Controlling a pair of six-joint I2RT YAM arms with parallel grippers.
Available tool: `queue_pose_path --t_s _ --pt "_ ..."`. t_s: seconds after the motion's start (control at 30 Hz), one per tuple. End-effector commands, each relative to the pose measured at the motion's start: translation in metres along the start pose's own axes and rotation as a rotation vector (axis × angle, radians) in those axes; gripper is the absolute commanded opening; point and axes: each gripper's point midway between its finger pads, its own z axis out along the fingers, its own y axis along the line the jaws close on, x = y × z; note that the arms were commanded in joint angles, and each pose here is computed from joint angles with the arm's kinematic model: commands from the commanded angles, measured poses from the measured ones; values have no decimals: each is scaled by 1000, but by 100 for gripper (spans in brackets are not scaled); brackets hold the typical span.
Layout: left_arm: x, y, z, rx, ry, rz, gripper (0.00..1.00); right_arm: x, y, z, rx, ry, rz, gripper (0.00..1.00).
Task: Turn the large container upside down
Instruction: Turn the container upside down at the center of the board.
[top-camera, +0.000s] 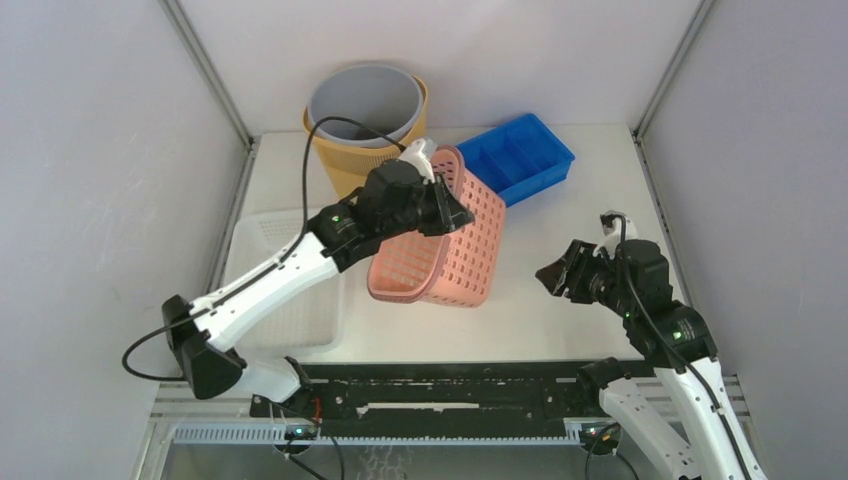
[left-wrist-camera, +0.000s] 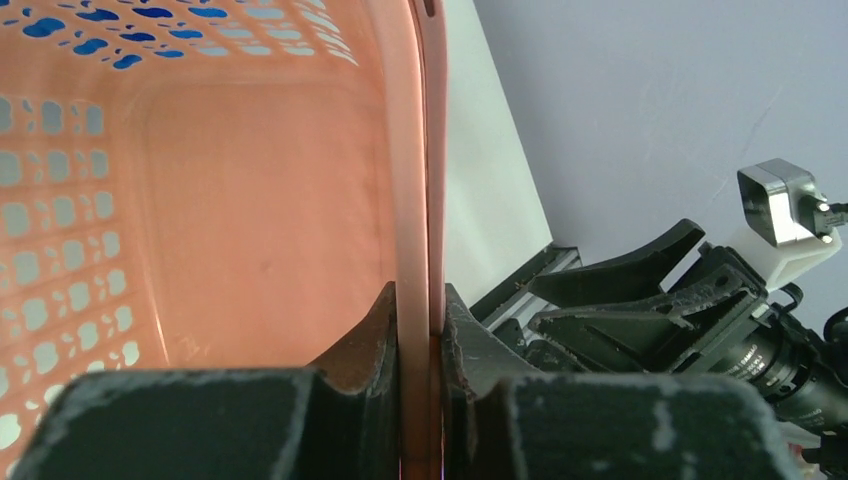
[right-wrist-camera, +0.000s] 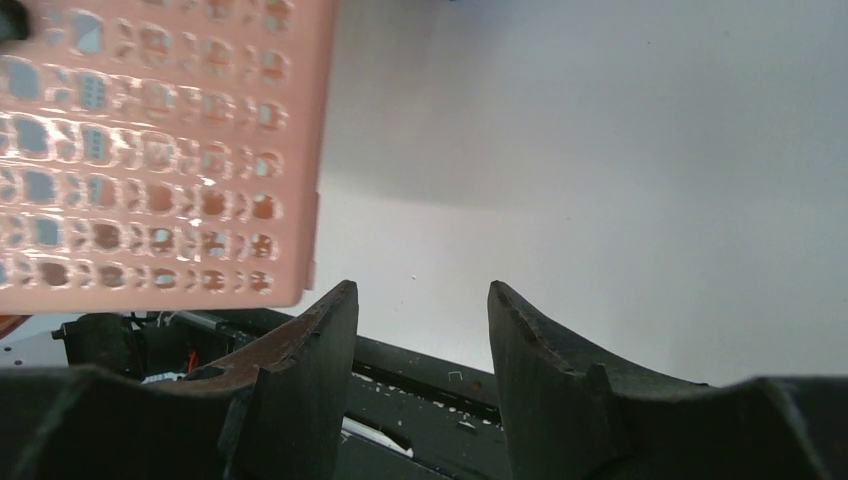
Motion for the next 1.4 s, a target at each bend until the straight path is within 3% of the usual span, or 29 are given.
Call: queue_pose_path --t_s 0.0,0.2,0.4,0.63,0.93,1.13,1.37 --pt "-45 -22 -52 32 -182 45 0 -15 10 -5 -35 -42 -32 59" --pt "-41 -30 -53 91 -172 4 0 -19 13 -12 -41 -65 -32 58" --pt "-17 -45 -24 217 -96 -96 0 -33 18 -34 -28 -107 -52 59" --pt "-4 -90 16 414 -56 -220 0 -43 24 -53 -18 -128 -61 58" --pt "-1 -147 71 632 20 -386 0 -53 21 -114 49 -203 -94 60" --pt "2 -169 101 692 3 -464 0 -50 23 -132 47 -220 -103 60" --pt "9 -160 141 696 -6 -557 0 -43 21 -131 36 -206 -105 60"
